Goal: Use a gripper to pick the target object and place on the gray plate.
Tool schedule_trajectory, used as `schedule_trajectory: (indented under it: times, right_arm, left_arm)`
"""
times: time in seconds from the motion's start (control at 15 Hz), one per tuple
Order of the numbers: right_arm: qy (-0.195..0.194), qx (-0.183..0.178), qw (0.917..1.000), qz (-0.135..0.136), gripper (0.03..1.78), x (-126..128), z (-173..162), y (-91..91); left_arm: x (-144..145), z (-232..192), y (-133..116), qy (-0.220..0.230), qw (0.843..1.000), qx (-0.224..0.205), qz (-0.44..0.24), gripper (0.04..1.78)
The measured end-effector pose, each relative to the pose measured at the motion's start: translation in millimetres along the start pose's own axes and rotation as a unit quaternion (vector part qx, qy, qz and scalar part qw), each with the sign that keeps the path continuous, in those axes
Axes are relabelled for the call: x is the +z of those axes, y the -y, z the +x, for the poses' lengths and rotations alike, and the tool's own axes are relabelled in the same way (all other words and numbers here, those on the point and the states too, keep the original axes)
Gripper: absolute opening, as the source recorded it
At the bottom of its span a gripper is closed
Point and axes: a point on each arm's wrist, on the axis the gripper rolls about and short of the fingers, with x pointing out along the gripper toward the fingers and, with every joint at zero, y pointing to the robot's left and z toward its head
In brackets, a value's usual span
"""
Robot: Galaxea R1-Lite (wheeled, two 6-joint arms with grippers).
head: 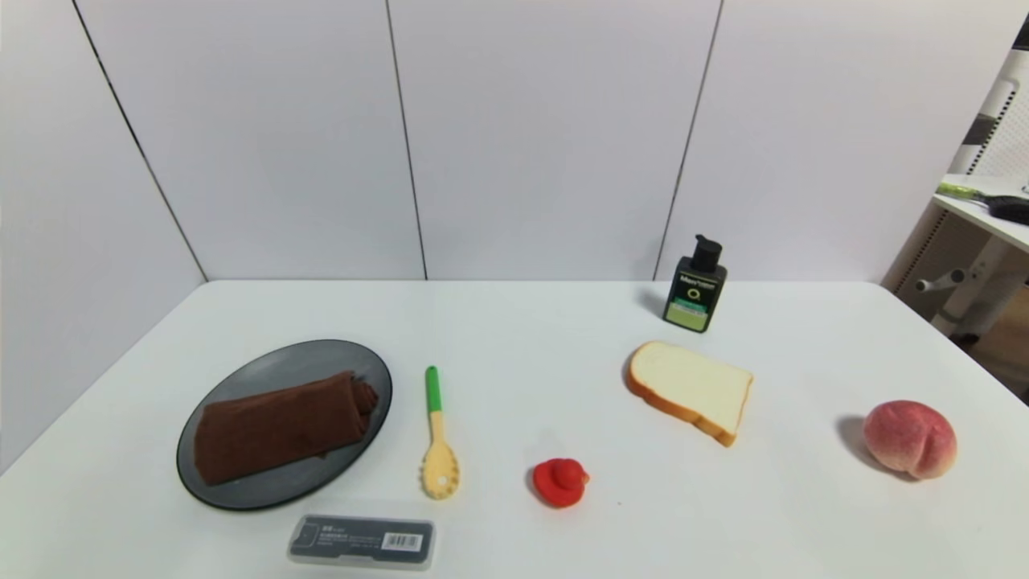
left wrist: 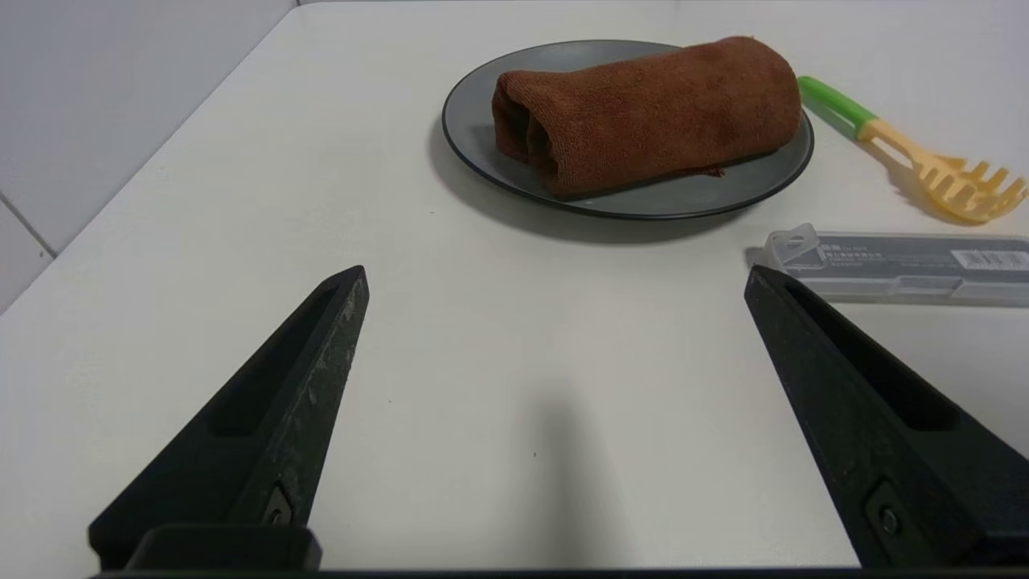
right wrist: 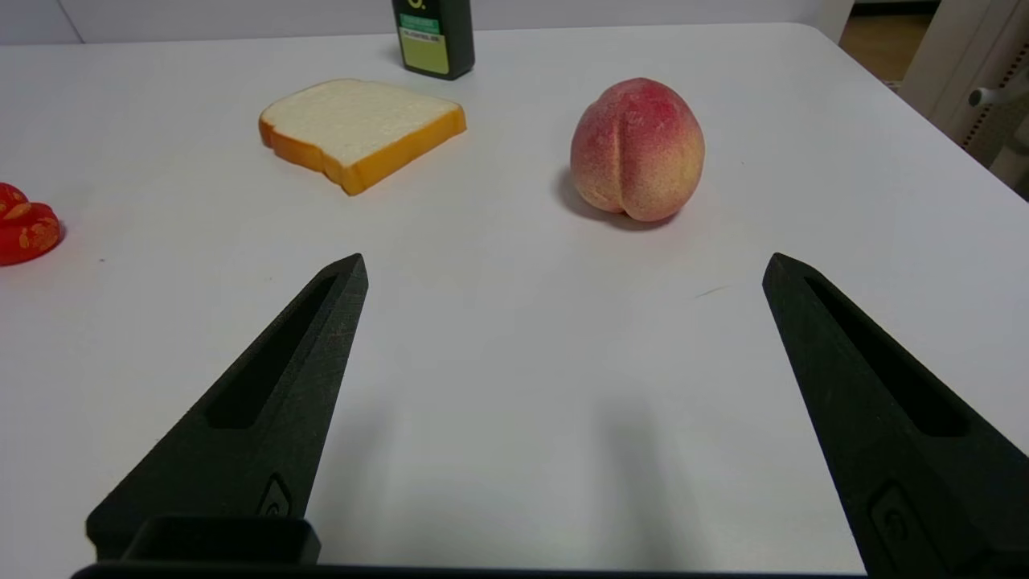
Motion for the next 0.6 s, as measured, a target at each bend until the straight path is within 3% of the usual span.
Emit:
schedule_trajectory:
  times: [0.6]
  right_arm:
    - [0.000, 0.000, 1.0000, 0.000, 1.70, 0.0, 0.0, 0.0]
  left_arm:
    - [-0.4, -0.7, -0.1, 0.005, 1.000, 0.002, -0.003, 1.69]
